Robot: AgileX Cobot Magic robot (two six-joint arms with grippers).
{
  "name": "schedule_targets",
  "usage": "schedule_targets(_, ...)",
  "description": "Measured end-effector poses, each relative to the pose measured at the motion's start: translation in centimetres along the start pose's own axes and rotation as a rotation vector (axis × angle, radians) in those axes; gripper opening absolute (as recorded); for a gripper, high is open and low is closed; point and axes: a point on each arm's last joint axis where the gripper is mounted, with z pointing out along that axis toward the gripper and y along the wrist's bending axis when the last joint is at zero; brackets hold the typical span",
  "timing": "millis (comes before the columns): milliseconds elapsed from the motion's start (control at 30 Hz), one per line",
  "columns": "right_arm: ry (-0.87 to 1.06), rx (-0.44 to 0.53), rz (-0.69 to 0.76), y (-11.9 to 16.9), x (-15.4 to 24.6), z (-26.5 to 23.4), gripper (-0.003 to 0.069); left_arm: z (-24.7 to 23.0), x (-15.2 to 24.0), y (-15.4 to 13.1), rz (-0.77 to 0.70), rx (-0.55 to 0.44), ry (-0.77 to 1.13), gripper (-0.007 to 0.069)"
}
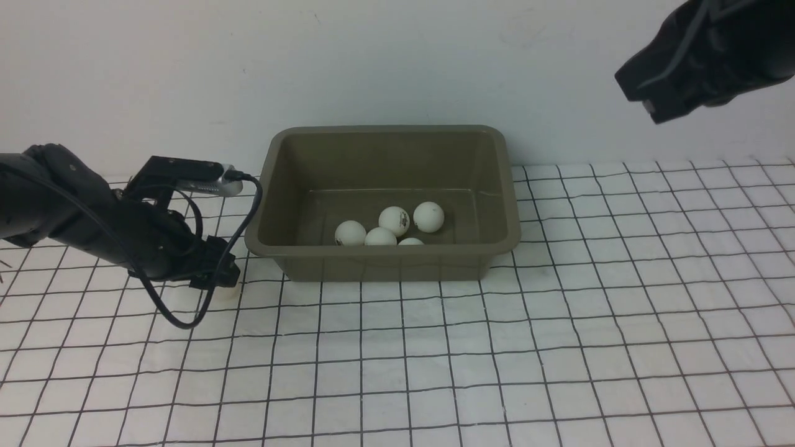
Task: Put the table tennis balls into the box on the white checkered tablecloth.
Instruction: 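Reach for and grasp a ping pong ball on the table beside the basket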
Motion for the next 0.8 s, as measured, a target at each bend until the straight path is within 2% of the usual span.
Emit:
schedule_targets(367,0.000,-0.001,0.000,0.0,0.0,0.0,-0.0018,2.1,-0.4,-0.6,-0.009,0.020,0.011,0.0489)
schedule_targets(500,0.000,-0.001,0.000,0.0,0.0,0.0,-0.0018,2.5,-0.5,-0.7,-0.031,0.024,0.014,0.0441)
schedule_targets(600,0.000,-0.001,0.000,0.0,0.0,0.0,-0.0018,2.5,-0.6,-0.6,-0.059,0.022,0.013,0.0353)
schedule_targets(800,0.000,-0.001,0.000,0.0,0.0,0.0,-0.0018,2.4,-0.5,-0.5,-0.053,0.006,0.035,0.0353)
